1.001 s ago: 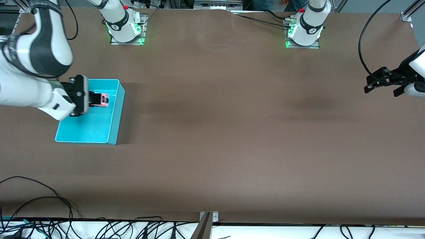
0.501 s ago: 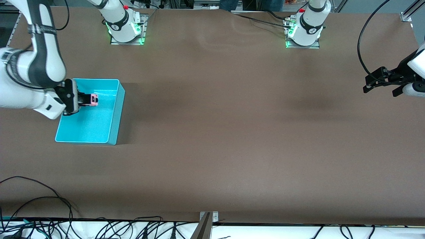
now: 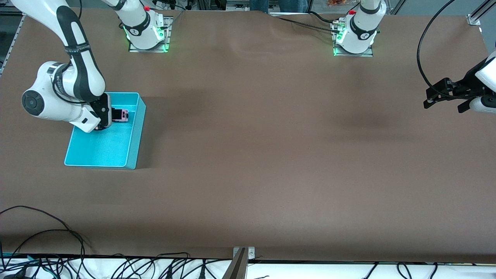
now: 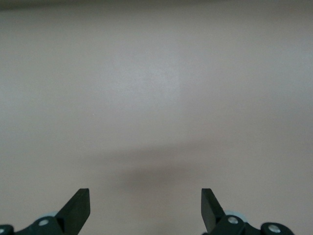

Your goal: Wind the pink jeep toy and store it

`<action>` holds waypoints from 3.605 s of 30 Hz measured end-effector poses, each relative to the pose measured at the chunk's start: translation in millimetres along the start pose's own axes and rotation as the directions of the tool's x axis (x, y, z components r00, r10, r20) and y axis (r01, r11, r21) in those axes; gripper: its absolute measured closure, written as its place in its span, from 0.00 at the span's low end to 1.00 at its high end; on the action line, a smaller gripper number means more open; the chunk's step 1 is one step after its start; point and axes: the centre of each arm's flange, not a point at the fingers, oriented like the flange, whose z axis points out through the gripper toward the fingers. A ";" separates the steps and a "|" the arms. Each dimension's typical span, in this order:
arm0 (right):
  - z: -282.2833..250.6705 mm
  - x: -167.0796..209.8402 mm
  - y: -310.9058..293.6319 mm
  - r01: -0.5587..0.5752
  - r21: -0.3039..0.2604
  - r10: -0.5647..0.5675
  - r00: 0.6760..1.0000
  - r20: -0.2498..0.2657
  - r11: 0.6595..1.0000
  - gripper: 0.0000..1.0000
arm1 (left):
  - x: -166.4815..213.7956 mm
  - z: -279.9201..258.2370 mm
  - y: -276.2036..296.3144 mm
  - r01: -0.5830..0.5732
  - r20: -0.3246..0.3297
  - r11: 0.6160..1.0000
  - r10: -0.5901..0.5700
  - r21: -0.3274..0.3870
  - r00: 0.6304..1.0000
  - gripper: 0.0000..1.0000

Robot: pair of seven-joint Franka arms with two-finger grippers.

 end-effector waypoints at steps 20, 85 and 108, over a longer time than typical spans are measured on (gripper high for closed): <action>13.2 -0.4 -6.8 -0.010 0.006 0.010 1.000 -0.007 1.000 0.24 | 0.4 0.1 3.6 -0.006 0.000 1.000 0.006 0.000 1.000 0.00; -370.1 93.0 3.8 -0.995 -0.093 0.965 0.003 -0.264 -0.023 0.00 | 0.8 -0.3 6.9 -0.012 -0.001 1.000 0.012 0.000 1.000 0.00; -374.9 95.2 -77.7 -0.996 -0.093 0.951 0.039 -0.305 0.011 0.00 | 0.8 -0.3 7.0 -0.013 -0.001 1.000 0.013 0.000 1.000 0.00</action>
